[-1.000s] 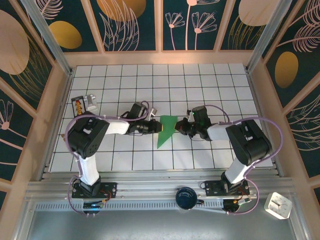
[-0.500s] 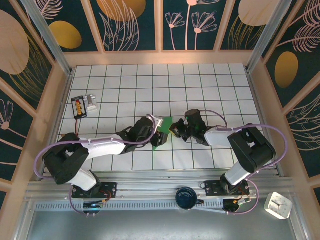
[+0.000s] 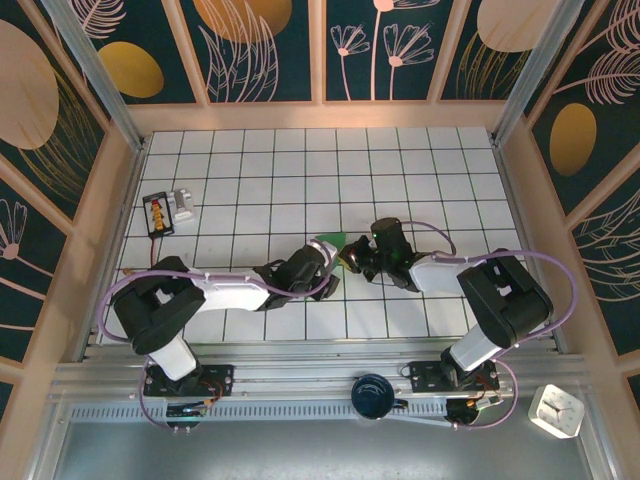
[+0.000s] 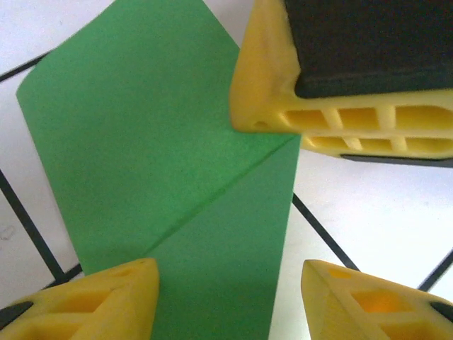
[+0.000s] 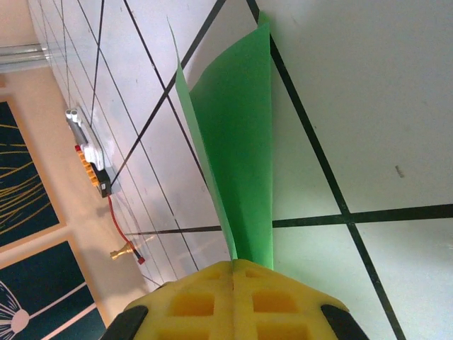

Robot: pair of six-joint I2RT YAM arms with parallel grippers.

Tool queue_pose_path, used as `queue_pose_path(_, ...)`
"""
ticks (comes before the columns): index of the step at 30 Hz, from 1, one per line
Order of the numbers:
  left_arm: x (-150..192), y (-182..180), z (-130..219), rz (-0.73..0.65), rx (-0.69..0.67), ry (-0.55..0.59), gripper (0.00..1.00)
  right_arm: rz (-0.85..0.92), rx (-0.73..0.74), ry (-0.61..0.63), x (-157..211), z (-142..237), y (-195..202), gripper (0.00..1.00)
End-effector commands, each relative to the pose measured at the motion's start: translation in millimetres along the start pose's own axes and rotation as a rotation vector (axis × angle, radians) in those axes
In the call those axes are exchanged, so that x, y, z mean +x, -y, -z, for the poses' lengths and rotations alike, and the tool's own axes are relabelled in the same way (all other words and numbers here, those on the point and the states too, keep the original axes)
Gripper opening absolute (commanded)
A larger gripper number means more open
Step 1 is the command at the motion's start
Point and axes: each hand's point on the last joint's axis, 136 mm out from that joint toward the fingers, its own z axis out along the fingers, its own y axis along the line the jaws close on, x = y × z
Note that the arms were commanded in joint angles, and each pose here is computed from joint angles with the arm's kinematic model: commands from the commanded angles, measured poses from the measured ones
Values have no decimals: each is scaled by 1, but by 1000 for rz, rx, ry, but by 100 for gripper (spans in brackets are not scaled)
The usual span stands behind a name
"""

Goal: Fold a paper plane with a square sheet of paper (pick it up from the middle)
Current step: Fold the wing for the fifth time at the center of the table.

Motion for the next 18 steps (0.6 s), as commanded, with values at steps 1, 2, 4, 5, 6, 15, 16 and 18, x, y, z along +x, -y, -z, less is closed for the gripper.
queue_pose_path(1,-7,-2,-4,-40,-43,6,52,7,-40,4,1,2,-12,0)
queue_pose_path(2,-7,-3,-5,-43,-51,1,51,6,-38,1,1,1,-11,0)
queue_pose_path(4,-8,-4,-6,-49,-63,-2,49,5,-40,-1,1,1,-12,0)
queue_pose_path(5,-7,-5,-5,-53,-70,-6,48,5,-40,-2,1,0,-12,0)
queue_pose_path(6,1,-8,-12,-57,-82,-33,47,6,-40,-1,1,0,-12,0)
queue_pose_path(15,7,-13,-12,-60,-106,-53,36,2,-34,-4,0,-2,-9,0)
queue_pose_path(16,7,-12,-11,-57,-103,-53,35,0,-32,-3,0,-3,-8,0)
queue_pose_path(18,6,-11,-10,-49,-95,-50,33,0,-32,-4,0,-3,-8,0)
